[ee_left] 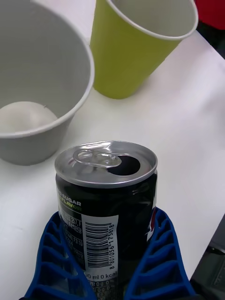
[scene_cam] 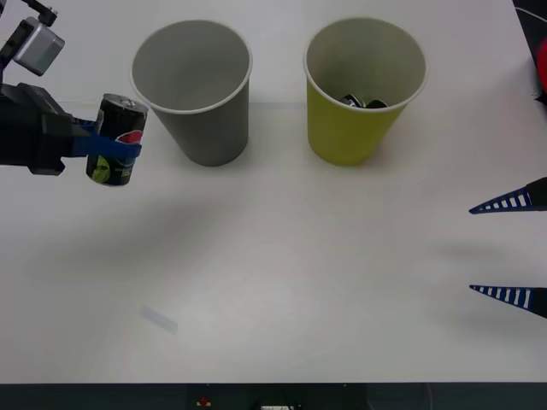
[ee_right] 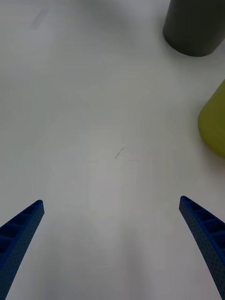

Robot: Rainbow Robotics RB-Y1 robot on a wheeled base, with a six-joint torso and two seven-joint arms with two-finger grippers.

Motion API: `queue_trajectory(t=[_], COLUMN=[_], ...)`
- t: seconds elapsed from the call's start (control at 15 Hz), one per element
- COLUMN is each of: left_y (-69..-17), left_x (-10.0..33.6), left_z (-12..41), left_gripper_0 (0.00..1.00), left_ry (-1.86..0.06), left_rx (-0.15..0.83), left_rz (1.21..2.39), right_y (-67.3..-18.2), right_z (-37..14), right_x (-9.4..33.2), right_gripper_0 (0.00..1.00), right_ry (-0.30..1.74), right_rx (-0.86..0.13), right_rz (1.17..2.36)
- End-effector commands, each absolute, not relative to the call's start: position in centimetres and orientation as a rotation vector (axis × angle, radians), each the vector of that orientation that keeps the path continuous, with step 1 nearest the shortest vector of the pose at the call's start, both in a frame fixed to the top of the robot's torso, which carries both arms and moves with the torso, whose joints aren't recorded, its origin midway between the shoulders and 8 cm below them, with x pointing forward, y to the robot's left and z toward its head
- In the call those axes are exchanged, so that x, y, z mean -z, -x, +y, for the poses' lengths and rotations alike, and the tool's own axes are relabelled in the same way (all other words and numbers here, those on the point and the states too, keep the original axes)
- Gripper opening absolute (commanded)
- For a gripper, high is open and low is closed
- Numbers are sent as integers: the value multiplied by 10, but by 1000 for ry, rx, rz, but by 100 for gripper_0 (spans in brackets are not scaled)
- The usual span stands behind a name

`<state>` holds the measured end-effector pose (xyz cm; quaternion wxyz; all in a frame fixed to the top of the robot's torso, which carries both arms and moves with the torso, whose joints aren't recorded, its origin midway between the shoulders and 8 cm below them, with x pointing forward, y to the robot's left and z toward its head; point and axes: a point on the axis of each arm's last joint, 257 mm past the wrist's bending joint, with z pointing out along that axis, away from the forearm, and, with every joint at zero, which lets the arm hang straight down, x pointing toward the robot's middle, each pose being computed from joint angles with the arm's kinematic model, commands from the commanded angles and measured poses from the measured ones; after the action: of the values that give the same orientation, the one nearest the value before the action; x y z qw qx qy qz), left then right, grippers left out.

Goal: Put the can into the green bin and the plastic bottle into the gray bin

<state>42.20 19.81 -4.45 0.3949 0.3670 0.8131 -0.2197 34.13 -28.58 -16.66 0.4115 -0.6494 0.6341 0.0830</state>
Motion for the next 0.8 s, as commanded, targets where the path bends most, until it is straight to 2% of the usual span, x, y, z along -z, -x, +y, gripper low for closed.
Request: queue_trajectory(t=[0.07, 0.33, 0.6, 0.8], left_y=[-432, -454, -477, -491], left_x=[34, 13, 0, -13], left_z=[161, 102, 51, 12], left_gripper_0=[0, 0, 0, 0], left_ry=[-1006, -1106, -1213, -1248], left_rx=[651, 718, 610, 589], left_rz=[2038, 2000, 1989, 1981], right_y=[-341, -341, -341, -341], right_z=[-286, -286, -286, -286], right_x=[167, 167, 167, 167], right_gripper_0=[100, 100, 100, 100], right_ry=[1634, 1634, 1634, 1634], right_rx=[-209, -209, -209, -209], right_rz=[1596, 1596, 1596, 1596])
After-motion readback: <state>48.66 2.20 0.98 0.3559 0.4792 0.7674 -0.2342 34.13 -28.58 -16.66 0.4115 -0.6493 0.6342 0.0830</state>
